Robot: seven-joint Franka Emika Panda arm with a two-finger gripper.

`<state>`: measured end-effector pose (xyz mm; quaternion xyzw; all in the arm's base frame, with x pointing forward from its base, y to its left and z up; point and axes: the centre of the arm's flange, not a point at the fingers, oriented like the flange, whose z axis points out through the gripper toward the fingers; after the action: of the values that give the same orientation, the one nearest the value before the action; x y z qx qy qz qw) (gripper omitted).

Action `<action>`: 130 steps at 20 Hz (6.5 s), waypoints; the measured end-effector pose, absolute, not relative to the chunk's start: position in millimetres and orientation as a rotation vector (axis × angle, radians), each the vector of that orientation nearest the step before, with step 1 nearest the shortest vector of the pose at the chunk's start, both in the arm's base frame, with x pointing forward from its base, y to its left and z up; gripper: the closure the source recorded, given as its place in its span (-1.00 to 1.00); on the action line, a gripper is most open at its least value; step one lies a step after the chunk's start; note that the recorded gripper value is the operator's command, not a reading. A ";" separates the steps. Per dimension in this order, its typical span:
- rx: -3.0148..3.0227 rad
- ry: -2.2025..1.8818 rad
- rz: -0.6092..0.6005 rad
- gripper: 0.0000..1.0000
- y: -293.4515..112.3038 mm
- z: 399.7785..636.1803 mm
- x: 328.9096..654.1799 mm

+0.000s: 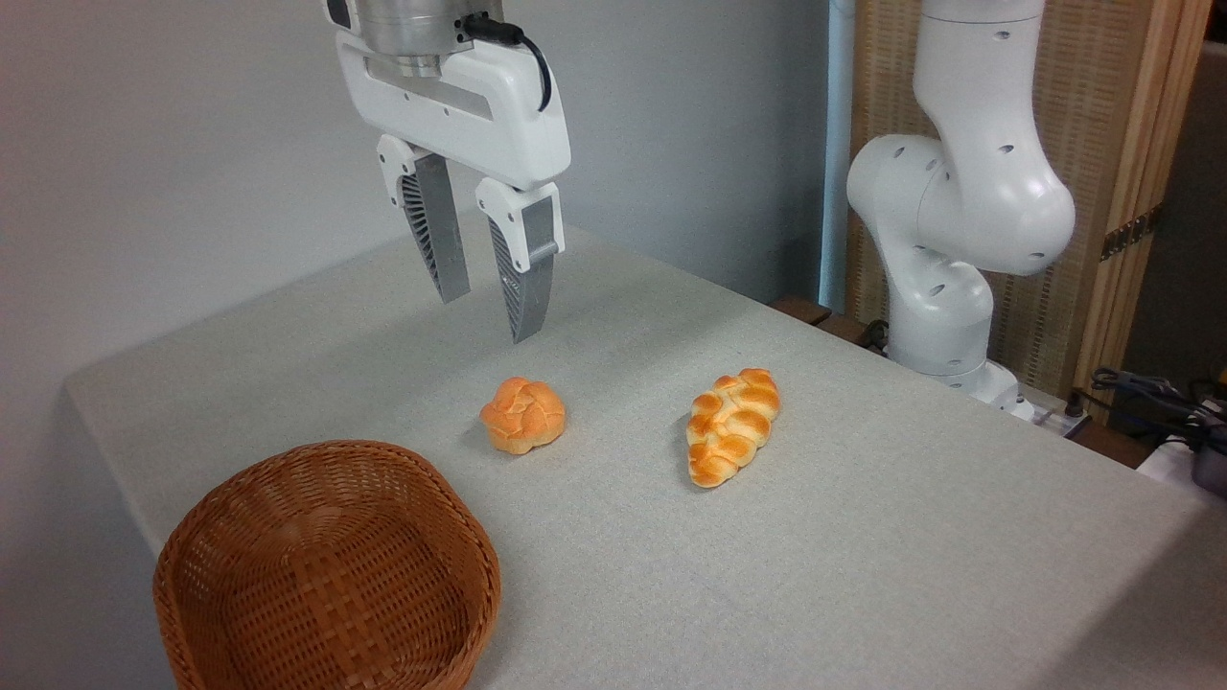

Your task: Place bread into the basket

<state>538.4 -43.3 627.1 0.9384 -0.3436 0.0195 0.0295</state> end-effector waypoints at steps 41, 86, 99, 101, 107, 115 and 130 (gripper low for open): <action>2.765 -1.395 0.004 -1.00 -178.9 434.0 475.1; 2.859 -1.357 0.030 -0.02 -139.2 548.1 534.4; 2.861 -1.404 0.155 -1.00 -166.9 469.1 675.2; 2.856 -1.424 0.143 -1.00 -172.3 462.5 676.2; 2.855 -1.424 0.154 -1.00 -174.1 464.8 677.0; 2.885 -1.321 0.172 -1.00 -169.9 469.4 678.4; 2.896 -1.147 0.025 -1.00 -74.0 596.6 572.9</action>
<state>572.9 -74.0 596.6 0.9296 -0.3682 0.0080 0.0131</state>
